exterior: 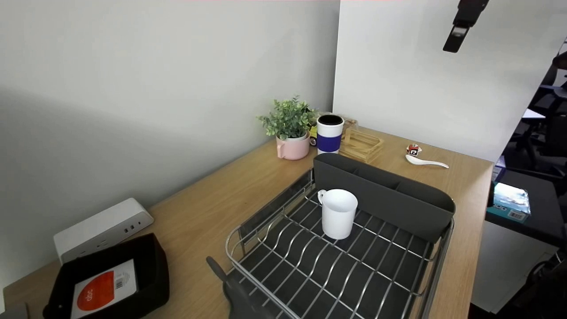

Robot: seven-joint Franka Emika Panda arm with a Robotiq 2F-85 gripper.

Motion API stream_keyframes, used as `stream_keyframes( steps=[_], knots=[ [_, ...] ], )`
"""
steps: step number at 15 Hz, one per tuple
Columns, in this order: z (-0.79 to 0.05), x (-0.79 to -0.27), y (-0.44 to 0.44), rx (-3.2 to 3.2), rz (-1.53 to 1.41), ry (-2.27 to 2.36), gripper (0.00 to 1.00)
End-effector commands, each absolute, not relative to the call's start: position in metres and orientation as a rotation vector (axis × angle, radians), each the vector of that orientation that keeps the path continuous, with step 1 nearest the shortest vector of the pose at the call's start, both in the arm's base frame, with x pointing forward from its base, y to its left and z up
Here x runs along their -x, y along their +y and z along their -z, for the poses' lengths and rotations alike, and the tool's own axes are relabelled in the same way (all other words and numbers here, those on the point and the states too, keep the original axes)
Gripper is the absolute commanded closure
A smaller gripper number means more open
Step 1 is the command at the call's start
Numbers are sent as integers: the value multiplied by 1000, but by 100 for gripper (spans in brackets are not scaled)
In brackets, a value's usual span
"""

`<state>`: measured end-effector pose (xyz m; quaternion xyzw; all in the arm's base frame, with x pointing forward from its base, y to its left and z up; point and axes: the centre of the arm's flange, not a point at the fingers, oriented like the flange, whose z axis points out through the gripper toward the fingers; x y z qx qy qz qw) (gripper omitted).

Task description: Remove the cup from the rack and put it on the table

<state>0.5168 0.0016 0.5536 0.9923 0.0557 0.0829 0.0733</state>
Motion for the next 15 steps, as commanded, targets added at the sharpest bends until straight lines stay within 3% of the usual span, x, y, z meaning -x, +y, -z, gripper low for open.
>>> stream_keyframes(
  steps=[1,15],
  knots=[
    [-555,-533,14,-2944,-169,248,0],
    [-551,-580,88,-2971,-167,271,0]
  ],
)
